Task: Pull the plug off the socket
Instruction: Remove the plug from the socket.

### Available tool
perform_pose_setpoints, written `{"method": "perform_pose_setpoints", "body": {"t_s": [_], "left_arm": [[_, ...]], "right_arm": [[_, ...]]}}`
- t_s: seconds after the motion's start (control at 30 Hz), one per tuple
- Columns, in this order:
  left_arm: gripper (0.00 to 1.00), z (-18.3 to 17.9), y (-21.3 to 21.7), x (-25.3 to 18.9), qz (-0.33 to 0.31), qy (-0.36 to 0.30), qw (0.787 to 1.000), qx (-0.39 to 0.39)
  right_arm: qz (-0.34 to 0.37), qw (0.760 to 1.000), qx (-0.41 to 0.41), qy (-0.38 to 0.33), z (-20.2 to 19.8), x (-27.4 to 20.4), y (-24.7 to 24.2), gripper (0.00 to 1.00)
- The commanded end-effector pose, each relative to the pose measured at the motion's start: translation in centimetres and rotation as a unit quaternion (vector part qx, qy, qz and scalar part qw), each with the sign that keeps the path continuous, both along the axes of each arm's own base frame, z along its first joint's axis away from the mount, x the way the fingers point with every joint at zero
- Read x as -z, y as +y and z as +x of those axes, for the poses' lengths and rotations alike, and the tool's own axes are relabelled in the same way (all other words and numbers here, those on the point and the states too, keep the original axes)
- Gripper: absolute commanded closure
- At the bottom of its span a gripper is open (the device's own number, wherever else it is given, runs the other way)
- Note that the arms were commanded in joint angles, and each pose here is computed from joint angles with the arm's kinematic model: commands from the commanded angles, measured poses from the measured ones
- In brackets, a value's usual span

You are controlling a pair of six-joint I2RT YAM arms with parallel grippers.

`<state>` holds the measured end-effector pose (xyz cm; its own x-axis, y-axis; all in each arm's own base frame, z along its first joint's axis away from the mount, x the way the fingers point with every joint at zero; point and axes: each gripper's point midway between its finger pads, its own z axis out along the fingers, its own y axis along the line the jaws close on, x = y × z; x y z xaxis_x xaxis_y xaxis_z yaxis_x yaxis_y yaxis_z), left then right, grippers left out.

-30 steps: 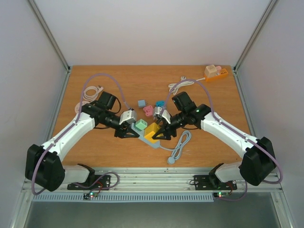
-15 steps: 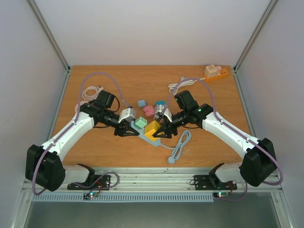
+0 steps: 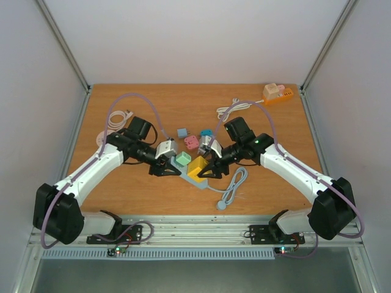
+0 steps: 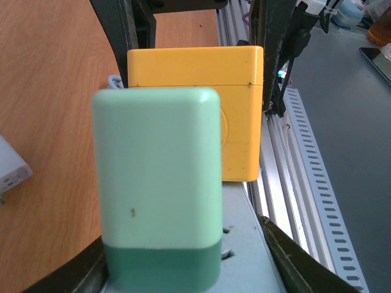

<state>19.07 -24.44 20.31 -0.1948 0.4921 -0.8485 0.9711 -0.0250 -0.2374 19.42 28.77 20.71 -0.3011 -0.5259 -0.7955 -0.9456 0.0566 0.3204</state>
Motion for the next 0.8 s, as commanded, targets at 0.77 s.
{"method": "perform_pose_setpoints", "body": {"t_s": [0.77], "left_arm": [[1.0,0.9,0.3,0.1,0.003,0.007,1.0,-0.015]], "right_arm": [[0.019,0.999,0.03,-0.038,1.9,-2.2,0.0,0.99]]}}
